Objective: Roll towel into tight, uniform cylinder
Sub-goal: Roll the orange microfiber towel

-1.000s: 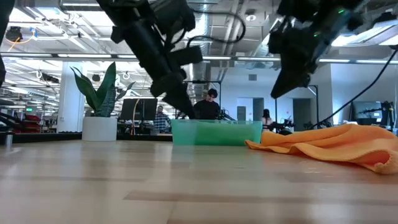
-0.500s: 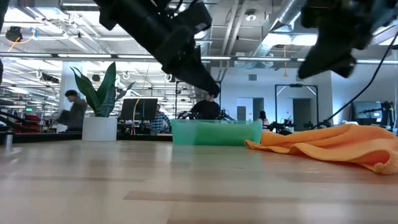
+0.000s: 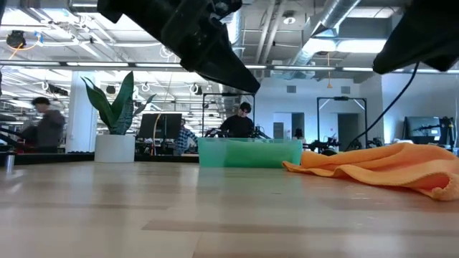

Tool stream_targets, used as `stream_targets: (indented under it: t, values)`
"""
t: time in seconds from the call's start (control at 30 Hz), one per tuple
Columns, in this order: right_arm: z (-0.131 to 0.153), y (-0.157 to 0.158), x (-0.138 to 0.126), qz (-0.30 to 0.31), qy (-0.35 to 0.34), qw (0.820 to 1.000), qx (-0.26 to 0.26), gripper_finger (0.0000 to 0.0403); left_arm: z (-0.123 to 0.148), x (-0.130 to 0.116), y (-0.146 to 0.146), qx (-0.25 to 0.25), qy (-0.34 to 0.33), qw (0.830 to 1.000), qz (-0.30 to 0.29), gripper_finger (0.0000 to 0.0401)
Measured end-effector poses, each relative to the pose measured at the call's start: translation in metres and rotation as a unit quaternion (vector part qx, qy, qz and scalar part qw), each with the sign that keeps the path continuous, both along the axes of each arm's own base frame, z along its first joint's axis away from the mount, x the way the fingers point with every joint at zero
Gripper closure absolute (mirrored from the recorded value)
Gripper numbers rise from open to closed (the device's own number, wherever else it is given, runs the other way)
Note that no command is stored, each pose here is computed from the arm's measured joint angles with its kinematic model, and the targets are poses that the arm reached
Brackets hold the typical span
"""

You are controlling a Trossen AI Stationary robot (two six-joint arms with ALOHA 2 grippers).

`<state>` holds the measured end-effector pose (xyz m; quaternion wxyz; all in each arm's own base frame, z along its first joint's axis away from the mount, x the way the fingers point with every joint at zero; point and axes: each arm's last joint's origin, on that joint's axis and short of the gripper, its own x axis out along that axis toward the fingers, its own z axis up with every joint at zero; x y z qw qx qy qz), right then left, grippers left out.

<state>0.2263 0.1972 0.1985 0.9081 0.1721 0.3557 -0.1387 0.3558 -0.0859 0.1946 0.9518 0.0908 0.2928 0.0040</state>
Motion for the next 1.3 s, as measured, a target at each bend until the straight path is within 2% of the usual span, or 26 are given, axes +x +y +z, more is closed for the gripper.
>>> stream_targets:
  t: [0.2,0.37,0.6,0.77,0.97,1.3]
  values:
    - [0.011,0.018,0.013,0.007,0.05,0.998,-0.049,0.0343,-0.009,-0.009,-0.007,0.012,0.057,0.998,-0.01,0.0295]
    - [-0.002,0.02,0.018,-0.002,0.089,0.993,-0.082,0.0343,-0.013,-0.013,-0.01,0.019,0.083,0.996,-0.017,0.0295]
    - [-0.036,0.015,0.031,-0.026,0.184,0.982,-0.041,0.0343,-0.014,-0.014,-0.009,0.021,0.088,0.996,-0.016,0.0295]
    - [-0.05,0.006,0.031,-0.068,0.234,0.969,-0.05,0.0343,-0.014,-0.014,-0.009,0.018,0.088,0.996,-0.014,0.0295]
    - [-0.055,-0.004,0.029,-0.144,0.233,0.961,-0.028,0.0343,-0.014,-0.014,-0.009,0.012,0.087,0.996,-0.009,0.0295]
    - [-0.058,-0.007,0.032,-0.17,0.215,0.962,-0.014,0.0335,-0.013,-0.014,-0.009,0.007,0.084,0.996,-0.003,0.0295]
